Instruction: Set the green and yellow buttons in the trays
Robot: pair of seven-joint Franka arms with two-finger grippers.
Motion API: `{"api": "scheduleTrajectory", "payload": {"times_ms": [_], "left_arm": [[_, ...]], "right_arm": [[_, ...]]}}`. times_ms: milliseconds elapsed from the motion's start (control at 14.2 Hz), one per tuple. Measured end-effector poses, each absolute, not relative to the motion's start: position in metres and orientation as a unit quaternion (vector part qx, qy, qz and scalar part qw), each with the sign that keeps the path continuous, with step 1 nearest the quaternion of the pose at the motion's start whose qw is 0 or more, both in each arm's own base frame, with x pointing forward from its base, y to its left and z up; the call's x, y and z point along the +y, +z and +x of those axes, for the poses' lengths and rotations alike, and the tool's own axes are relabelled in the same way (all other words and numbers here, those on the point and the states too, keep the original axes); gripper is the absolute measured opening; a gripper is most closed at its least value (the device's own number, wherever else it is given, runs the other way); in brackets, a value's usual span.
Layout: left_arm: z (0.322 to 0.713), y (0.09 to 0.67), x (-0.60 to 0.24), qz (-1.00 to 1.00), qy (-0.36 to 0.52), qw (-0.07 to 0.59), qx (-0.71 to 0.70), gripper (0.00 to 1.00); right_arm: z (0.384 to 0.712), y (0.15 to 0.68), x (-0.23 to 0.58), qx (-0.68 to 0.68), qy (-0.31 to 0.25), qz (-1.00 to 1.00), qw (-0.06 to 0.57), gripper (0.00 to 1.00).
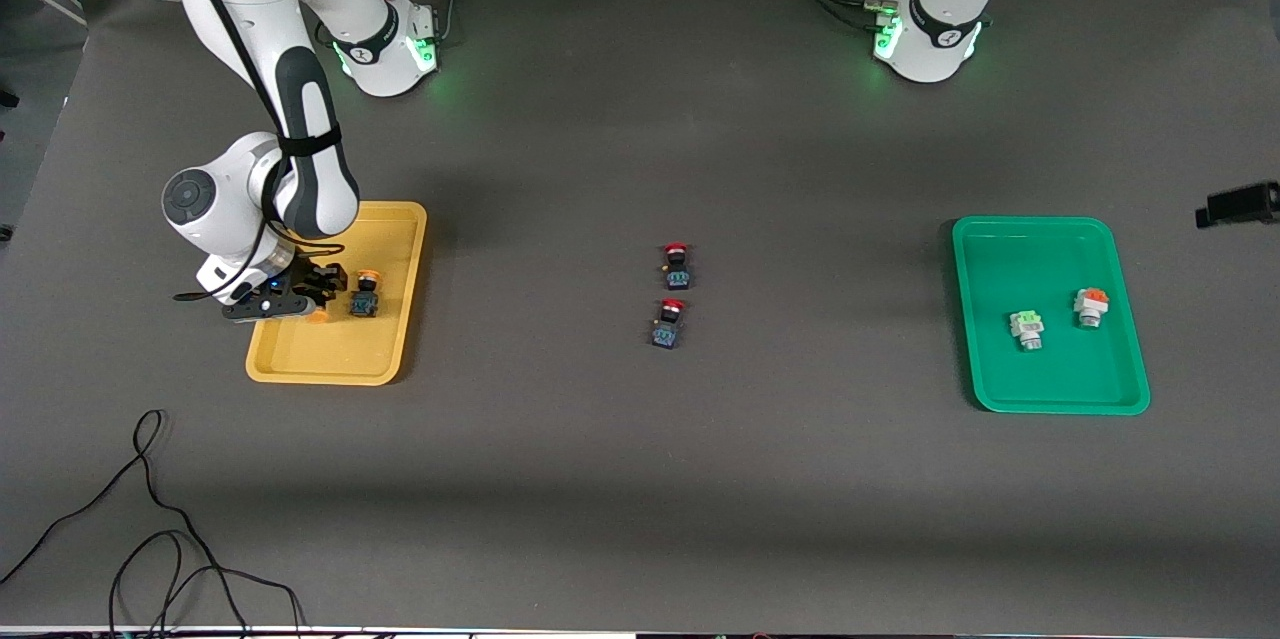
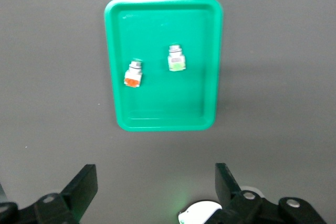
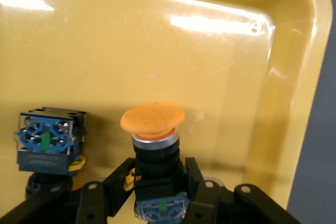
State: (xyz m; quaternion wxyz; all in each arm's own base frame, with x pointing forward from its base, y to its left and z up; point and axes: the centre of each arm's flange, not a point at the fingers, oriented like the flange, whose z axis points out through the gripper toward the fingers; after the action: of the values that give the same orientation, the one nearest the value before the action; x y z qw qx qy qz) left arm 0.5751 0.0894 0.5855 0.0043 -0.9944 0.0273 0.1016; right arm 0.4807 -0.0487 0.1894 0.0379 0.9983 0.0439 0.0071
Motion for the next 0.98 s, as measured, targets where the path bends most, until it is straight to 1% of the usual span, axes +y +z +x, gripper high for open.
{"api": "scheduleTrajectory", "payload": {"times_ms": [70, 140, 281, 351, 492, 562, 702, 843, 983], "left_arm": [[0.571, 0.597, 0.068, -0.994, 0.096, 0.011, 0.041, 1.0], [0.569, 0.605, 0.048, -0.994, 0.092, 0.019, 0.054, 1.0], [0.564, 0.612, 0.012, -0.993, 0.088, 0.027, 0.076, 1.0], [0.561, 0.612, 0.001, -0.992, 0.088, 0.027, 0.083, 1.0], [0.556, 0.611, -0.013, -0.992, 0.087, 0.028, 0.091, 1.0], [0.555, 0.61, -0.02, -0.991, 0.086, 0.028, 0.096, 1.0], [0.554, 0.607, -0.032, -0.991, 0.083, 0.028, 0.101, 1.0], [0.555, 0.604, -0.039, -0.992, 0.079, 0.021, 0.093, 1.0], [0.556, 0.604, -0.04, -0.993, 0.075, 0.015, 0.088, 1.0]], "right_arm": [[0.481, 0.19, -0.049, 0.044, 0.005, 0.998, 0.036, 0.45], [0.482, 0.19, -0.047, 0.044, 0.003, 0.999, 0.032, 0.5], [0.485, 0.191, -0.046, 0.045, 0.004, 0.999, 0.03, 0.69], [0.485, 0.191, -0.046, 0.045, 0.003, 0.999, 0.029, 0.8], [0.486, 0.192, -0.045, 0.045, 0.003, 0.999, 0.028, 0.98], [0.487, 0.193, -0.045, 0.044, 0.005, 0.999, 0.027, 1.0], [0.493, 0.202, -0.045, 0.038, 0.012, 0.999, 0.016, 1.0], [0.503, 0.225, -0.054, 0.024, 0.009, 0.999, -0.02, 1.0], [0.516, 0.259, -0.072, 0.013, 0.005, 0.999, -0.052, 1.0]]}}
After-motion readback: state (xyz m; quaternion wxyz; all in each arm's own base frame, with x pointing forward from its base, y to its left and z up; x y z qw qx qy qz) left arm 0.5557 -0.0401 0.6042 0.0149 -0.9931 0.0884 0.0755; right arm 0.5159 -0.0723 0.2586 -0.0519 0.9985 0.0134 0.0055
